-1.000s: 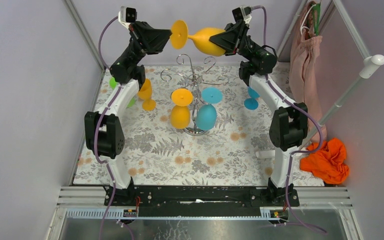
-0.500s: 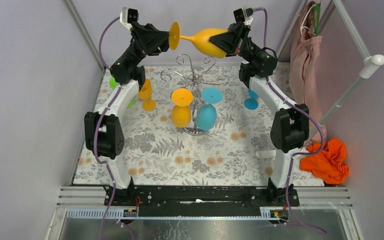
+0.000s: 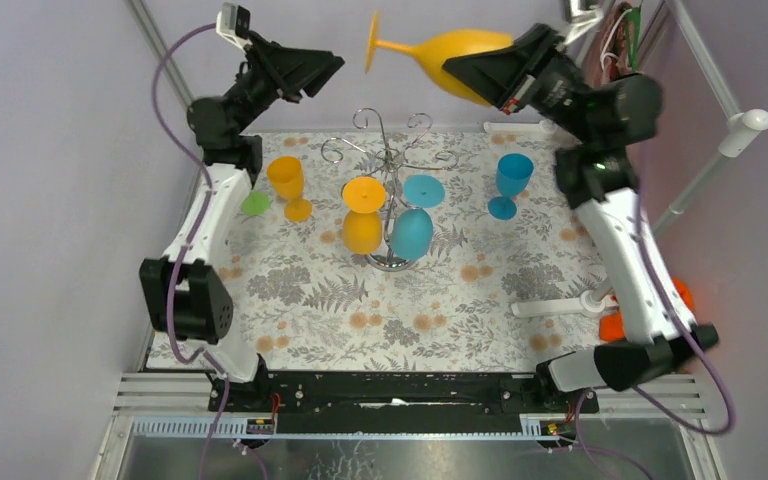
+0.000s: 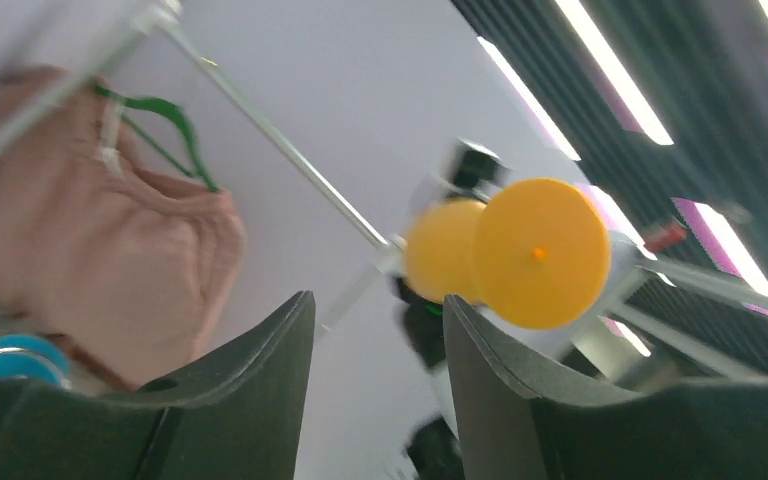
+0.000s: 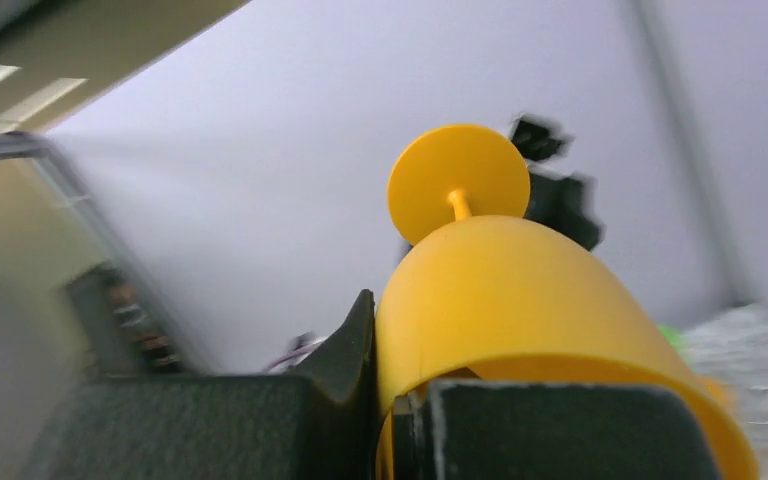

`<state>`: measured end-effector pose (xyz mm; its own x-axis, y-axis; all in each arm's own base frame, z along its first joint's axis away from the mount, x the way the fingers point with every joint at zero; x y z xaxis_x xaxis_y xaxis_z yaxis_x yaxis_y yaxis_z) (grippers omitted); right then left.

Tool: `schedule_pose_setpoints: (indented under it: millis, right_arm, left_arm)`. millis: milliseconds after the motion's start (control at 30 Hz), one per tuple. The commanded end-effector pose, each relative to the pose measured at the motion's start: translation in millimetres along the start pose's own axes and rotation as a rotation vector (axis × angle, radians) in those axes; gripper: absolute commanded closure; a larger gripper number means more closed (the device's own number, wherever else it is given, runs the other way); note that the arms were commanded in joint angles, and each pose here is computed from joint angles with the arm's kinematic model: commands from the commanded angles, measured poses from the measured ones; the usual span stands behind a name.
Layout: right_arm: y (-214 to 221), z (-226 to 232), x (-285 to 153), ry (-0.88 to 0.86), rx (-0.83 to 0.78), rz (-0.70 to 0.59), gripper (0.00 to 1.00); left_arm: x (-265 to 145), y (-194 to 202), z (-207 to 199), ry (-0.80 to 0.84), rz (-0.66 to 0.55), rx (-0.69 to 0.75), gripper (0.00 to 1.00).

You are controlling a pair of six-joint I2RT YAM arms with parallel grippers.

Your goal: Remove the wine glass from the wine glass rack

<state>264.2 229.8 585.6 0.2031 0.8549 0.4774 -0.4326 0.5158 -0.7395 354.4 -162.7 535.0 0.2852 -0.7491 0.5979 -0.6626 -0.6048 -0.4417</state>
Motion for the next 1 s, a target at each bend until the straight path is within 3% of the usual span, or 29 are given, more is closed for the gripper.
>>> schedule_pose_setpoints:
  millis: [0,100,267,433,633,967]
  right_arm:
    - [-11,-31,-42,0.532,-0.351,0.04,1.0]
    - [-24,-45,-63,0.752,-0.427,0.044,1.0]
    - [-42,-86,-99,1.103,-0.488,0.07,1.0]
    - [-36,-134,-126,1.348,-0.466,0.191,1.0]
    - [-26,-188,-175,1.643,-0.443,0.321,1.0]
    - [27,-234,-168,1.479,-0.281,0.524,1.0]
  left_arm:
    - [-4,-11,30,-0.463,-0.031,0.241,0.43]
    - [-24,-20,45,-0.787,-0.086,0.333,0.43]
    - [-50,-32,43,-1.016,-0.154,0.422,0.44]
    - [-74,-34,42,-1.186,-0.189,0.497,0.46]
    - [-92,-20,38,-1.269,-0.172,0.537,0.46]
    - [-109,-5,44,-1.291,-0.149,0.536,0.45]
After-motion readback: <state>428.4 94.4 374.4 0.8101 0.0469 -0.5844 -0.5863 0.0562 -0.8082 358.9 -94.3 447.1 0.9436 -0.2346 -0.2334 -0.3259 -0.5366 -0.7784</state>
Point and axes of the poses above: each gripper's point midway between its finger pads, its own x axis out along the fingers, its own z axis along the line the jaws close on, y = z × x, the point moved 3 cm from there along -x, back along the fingers, and after that the axes turned 2 degrees about -x, right-handed, at the moved point
